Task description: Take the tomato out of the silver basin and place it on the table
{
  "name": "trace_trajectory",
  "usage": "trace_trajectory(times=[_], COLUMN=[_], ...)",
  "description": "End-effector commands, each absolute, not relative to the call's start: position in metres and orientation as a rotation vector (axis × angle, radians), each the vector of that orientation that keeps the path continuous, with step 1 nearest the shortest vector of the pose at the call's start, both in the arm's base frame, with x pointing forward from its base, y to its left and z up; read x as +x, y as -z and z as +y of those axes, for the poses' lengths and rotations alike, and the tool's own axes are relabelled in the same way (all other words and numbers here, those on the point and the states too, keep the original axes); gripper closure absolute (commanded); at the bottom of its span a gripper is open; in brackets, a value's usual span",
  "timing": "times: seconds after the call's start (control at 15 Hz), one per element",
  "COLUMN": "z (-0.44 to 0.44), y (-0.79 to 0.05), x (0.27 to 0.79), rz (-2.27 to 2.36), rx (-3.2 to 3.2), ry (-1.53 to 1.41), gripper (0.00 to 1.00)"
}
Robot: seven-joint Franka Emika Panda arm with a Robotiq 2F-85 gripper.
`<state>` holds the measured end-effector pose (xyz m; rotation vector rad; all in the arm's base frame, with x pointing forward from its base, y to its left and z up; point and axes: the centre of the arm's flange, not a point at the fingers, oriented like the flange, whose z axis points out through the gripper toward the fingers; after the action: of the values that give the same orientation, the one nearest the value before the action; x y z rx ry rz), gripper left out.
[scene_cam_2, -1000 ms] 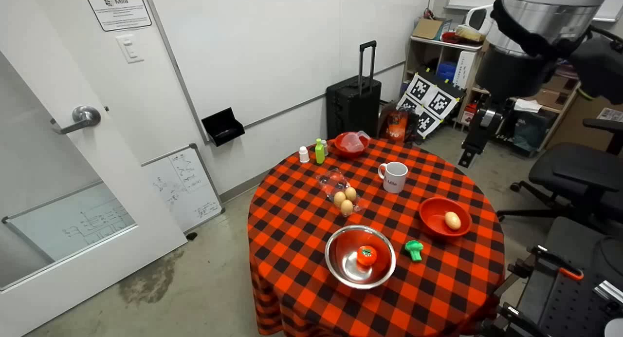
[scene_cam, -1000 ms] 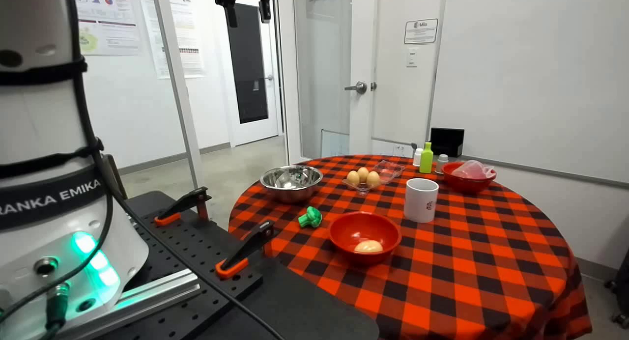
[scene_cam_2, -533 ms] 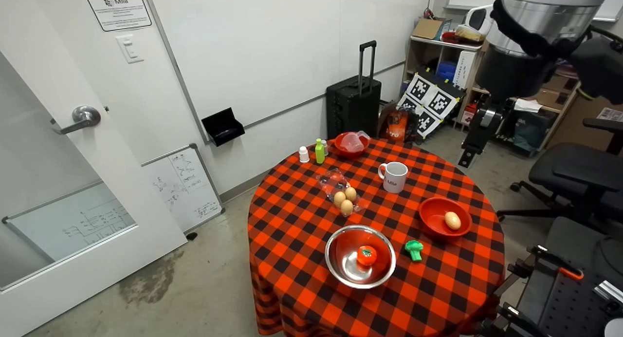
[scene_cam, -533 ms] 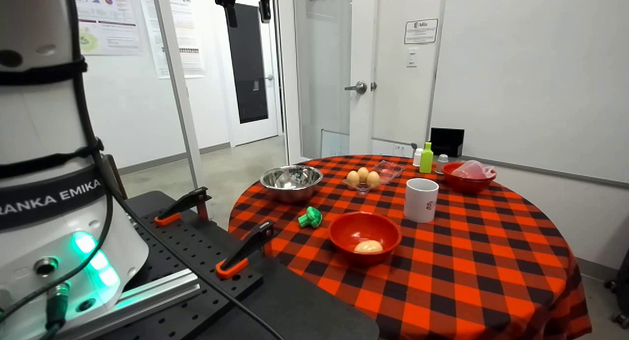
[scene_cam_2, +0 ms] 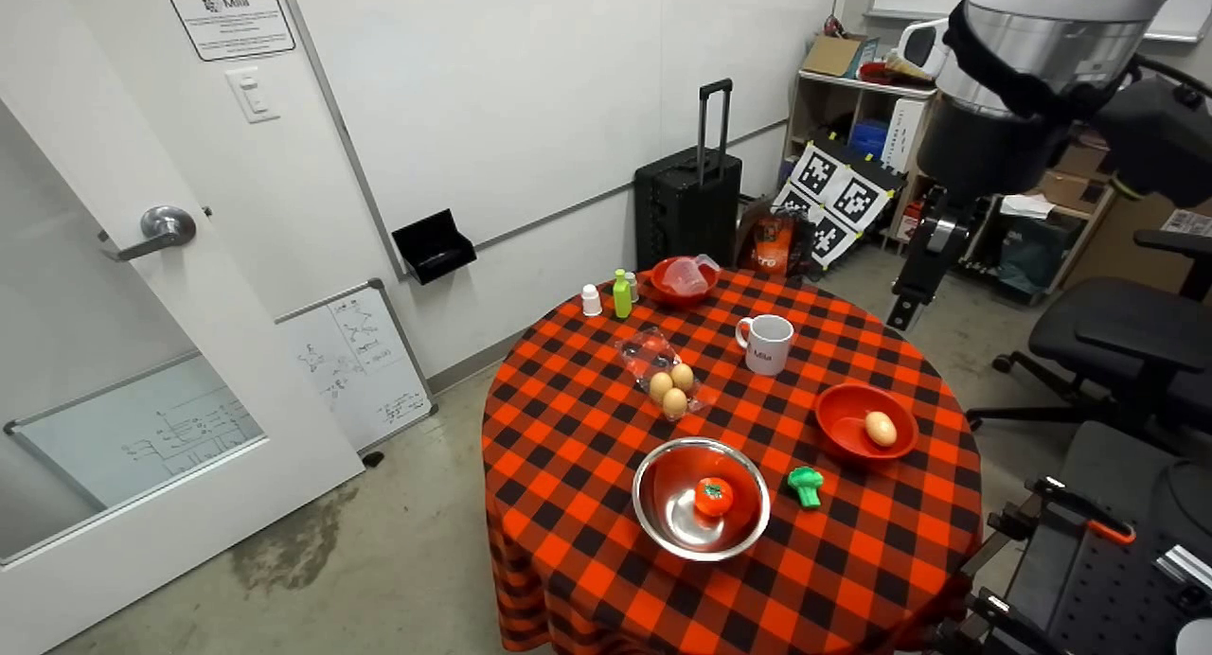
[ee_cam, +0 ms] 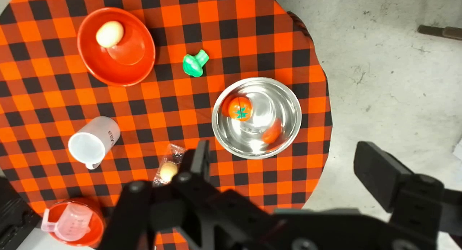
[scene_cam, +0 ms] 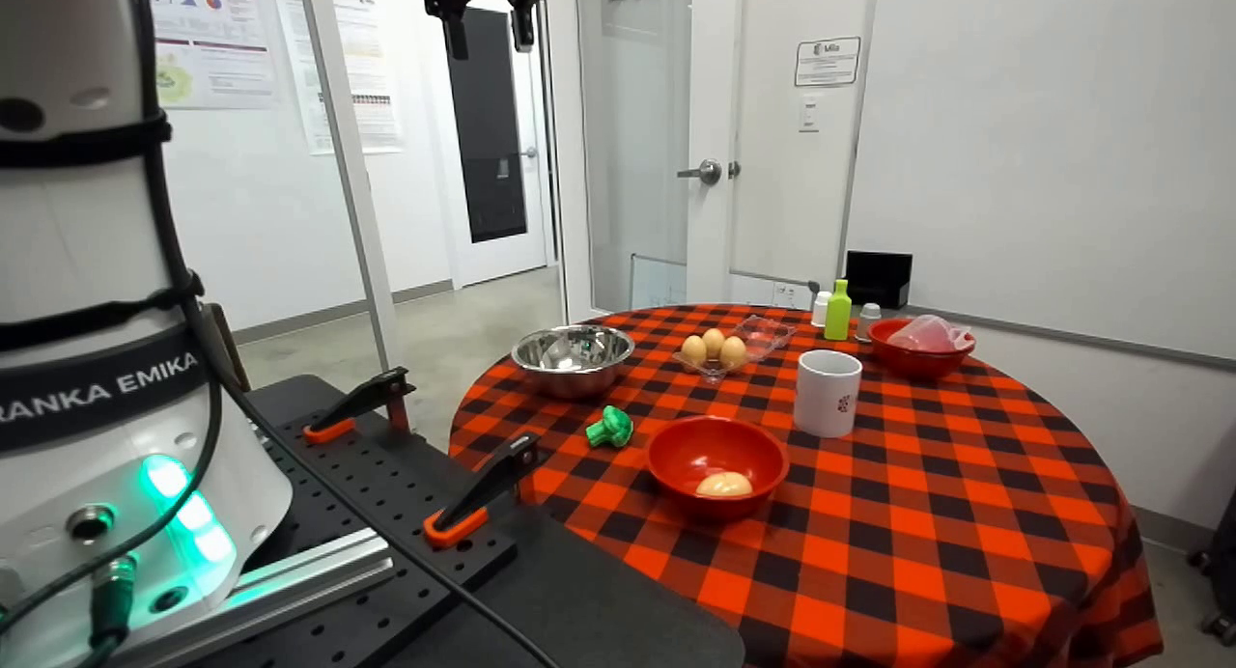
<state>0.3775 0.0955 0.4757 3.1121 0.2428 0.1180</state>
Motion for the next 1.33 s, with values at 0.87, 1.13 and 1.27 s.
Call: trace_trajectory(times=[0.87,1.13,1.27], z=[0.079,0.085,0.089], y=[-0.332,-0.289,-0.269], x=[0.502,0.521,0.529], rz=[0.468,0.467,0.459], rx=[3.158,3.205,3.236], ry=[0.018,0.091,0.119], gripper=[0.00,0.00,0.00])
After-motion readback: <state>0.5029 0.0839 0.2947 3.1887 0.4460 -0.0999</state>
